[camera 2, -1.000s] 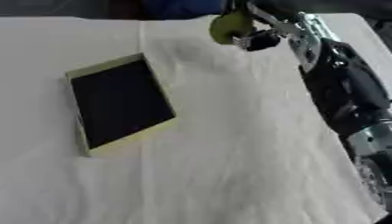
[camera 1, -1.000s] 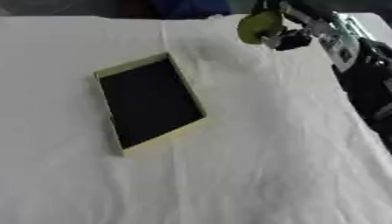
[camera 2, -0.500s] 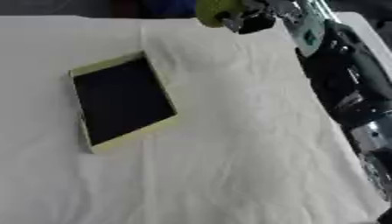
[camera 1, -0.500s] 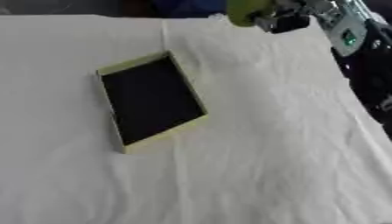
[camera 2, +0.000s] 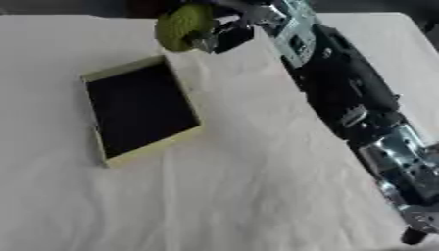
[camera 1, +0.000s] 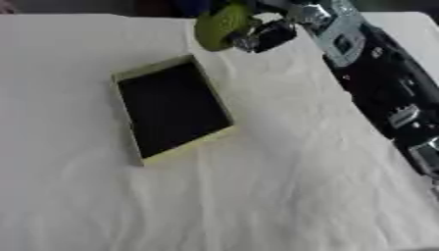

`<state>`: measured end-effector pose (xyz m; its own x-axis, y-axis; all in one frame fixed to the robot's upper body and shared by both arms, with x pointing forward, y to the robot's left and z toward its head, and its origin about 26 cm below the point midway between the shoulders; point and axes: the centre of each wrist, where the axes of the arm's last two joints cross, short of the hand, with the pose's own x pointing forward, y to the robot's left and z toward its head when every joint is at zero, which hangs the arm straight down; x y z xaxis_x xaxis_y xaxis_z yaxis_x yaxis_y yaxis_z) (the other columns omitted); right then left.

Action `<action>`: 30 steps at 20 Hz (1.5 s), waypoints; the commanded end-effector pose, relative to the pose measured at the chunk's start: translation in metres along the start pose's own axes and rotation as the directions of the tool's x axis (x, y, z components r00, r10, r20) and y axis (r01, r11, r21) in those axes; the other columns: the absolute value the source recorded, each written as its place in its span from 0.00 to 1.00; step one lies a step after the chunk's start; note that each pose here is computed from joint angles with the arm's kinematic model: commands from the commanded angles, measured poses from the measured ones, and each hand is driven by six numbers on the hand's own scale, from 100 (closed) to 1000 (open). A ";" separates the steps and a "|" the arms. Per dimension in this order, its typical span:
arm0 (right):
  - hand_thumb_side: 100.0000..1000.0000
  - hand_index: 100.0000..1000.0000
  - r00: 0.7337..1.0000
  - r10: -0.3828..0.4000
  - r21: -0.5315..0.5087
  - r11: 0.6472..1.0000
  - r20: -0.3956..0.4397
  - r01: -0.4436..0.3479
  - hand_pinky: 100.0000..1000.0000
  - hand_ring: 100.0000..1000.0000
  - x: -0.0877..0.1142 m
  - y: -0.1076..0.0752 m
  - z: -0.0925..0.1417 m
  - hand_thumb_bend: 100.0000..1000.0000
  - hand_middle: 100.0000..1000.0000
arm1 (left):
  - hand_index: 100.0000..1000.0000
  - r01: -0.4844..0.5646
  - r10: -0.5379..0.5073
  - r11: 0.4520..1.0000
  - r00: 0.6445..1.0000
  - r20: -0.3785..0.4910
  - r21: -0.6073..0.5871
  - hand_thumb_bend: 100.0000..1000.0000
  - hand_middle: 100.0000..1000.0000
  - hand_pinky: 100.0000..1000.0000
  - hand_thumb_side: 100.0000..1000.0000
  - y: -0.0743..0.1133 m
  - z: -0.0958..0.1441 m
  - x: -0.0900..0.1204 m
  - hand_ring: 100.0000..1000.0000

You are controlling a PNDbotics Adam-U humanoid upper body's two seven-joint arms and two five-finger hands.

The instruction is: Pick up objects on the table and place them in the box.

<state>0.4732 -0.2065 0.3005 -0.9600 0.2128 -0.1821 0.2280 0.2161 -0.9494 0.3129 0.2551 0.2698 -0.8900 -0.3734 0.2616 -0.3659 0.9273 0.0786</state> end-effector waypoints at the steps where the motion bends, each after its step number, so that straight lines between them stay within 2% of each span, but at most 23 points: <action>1: 0.00 0.64 0.997 -0.009 -0.014 1.000 0.071 0.010 0.57 0.60 0.008 -0.009 -0.018 0.00 0.57 | 0.77 -0.011 0.011 1.000 0.999 0.038 0.007 0.41 0.58 0.69 0.00 0.000 -0.007 0.006 0.64; 10: 0.00 0.64 0.989 -0.089 0.045 0.995 0.120 0.084 0.57 0.60 0.016 0.012 -0.043 0.00 0.57 | 0.77 -0.023 0.023 1.000 0.999 0.041 0.007 0.41 0.58 0.69 0.00 -0.002 -0.008 0.006 0.63; 20: 0.00 0.64 0.982 -0.171 0.134 0.978 0.085 0.158 0.58 0.60 0.016 0.046 -0.044 0.00 0.57 | 0.76 -0.031 0.030 0.999 0.999 0.040 0.009 0.41 0.58 0.69 0.00 -0.003 -0.007 0.006 0.63; 30: 0.00 0.65 0.982 -0.188 0.209 0.962 0.032 0.177 0.59 0.61 0.020 0.081 -0.048 0.00 0.57 | 0.76 -0.039 0.038 0.999 0.999 0.039 0.013 0.40 0.58 0.69 0.00 -0.004 -0.007 0.007 0.63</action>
<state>0.4793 -0.1396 0.2220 -0.9621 0.2516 0.1051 -0.0539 0.2025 -0.9778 0.3137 0.2498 0.2699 -0.9011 -0.3480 0.2586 -0.3444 0.9369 0.0603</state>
